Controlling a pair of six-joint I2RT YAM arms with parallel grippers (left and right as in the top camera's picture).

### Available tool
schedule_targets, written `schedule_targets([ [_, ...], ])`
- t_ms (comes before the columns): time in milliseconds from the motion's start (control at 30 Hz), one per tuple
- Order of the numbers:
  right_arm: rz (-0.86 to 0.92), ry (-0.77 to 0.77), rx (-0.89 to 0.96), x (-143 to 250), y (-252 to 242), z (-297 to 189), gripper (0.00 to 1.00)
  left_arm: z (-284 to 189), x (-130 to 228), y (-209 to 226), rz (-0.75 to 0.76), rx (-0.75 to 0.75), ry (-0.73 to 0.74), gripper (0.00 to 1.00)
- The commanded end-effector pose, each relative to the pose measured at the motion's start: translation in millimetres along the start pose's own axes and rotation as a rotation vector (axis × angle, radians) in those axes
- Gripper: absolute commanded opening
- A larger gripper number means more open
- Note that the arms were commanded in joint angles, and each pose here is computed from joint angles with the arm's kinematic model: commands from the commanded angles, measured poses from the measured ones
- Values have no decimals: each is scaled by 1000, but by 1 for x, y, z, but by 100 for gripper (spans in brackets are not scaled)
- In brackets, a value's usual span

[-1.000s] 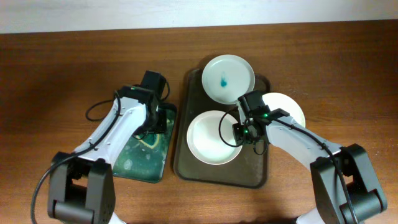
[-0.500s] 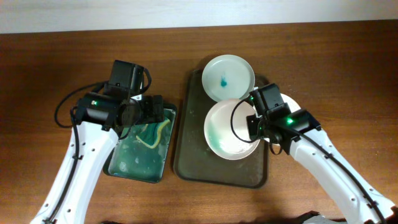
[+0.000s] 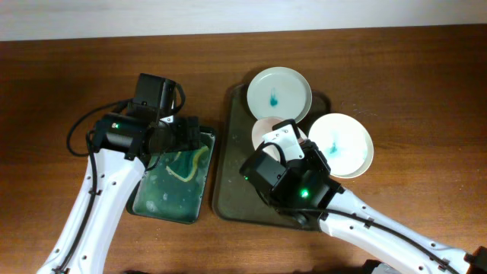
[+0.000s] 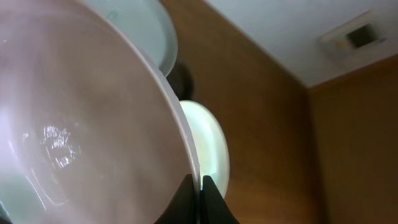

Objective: Clean dirty plates on tray and stack at the side

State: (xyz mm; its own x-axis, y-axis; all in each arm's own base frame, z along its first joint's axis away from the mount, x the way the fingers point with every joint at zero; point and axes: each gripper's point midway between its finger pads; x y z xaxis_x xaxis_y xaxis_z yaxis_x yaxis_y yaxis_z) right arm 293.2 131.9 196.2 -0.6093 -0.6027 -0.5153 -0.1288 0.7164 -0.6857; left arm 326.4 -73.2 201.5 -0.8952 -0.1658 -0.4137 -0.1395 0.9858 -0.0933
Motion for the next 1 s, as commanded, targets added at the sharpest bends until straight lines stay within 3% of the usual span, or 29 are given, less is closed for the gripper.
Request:
schedule_targets([
  [0,-17,-101,145,-19,-24,-24,4,-6,-6,3,-3,-7,-28,99],
  [200,-98,-180,202,-29,-20,-47,4,-6,-6,3,-3,-7,-28,99],
  [967,-97,-182,203,-29,-20,-47,4,-6,-6,3,-3,-7,-28,99],
])
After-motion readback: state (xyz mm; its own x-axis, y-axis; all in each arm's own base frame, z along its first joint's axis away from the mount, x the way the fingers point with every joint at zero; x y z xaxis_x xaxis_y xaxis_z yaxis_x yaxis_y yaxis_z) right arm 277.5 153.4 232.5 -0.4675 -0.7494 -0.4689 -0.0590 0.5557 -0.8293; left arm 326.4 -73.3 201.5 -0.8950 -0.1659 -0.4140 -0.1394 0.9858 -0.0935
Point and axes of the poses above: each gripper's point midway between its finger pads, its own z axis out along the fingers, its own y axis along the line the jaws close on, x = y × z, and after that the axes turned 6 degrees about -z, right-handed
